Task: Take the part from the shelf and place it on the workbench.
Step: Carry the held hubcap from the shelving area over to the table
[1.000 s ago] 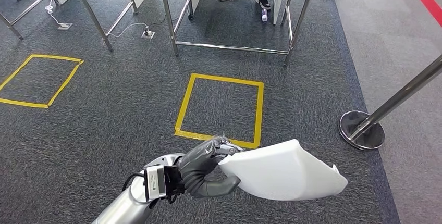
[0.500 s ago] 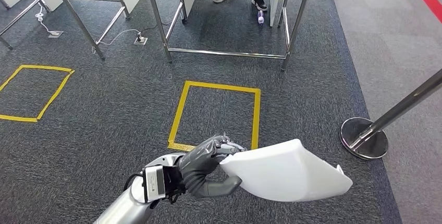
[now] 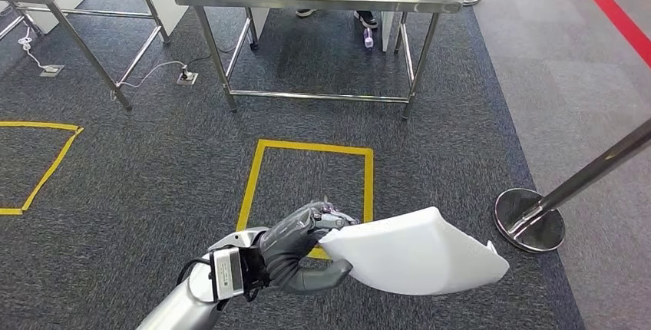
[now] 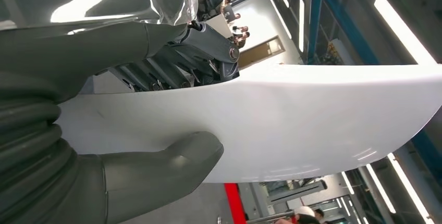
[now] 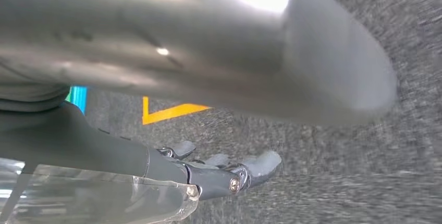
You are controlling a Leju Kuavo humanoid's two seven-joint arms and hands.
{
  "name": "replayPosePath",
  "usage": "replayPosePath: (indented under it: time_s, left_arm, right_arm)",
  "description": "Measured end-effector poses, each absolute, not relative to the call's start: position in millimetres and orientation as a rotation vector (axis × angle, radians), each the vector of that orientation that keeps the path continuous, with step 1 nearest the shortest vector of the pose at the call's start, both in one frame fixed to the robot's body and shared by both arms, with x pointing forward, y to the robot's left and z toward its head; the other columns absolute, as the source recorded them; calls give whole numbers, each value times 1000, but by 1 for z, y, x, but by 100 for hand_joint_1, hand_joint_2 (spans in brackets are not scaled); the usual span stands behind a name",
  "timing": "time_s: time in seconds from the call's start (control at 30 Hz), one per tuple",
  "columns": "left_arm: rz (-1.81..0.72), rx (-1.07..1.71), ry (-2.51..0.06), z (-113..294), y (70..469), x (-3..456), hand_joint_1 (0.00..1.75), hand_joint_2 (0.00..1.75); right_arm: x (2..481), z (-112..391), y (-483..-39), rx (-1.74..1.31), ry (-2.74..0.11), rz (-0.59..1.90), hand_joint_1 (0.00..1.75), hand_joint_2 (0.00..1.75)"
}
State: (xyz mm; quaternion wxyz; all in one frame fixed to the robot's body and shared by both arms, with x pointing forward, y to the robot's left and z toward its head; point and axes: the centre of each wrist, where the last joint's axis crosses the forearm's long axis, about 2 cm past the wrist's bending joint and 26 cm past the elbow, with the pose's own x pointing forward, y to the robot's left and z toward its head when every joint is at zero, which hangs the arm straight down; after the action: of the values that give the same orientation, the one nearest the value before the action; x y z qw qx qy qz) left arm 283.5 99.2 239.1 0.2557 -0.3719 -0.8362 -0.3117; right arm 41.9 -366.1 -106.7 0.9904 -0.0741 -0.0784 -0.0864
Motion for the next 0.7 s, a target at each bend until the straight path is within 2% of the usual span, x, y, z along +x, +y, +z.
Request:
replayPosePath:
  time_s: [0.7]
  left_arm:
    - [-859,-1017,-2255,240,94,279,175,175]
  right_arm:
    - [38,-107,-365,-148,-154,-177,0,0]
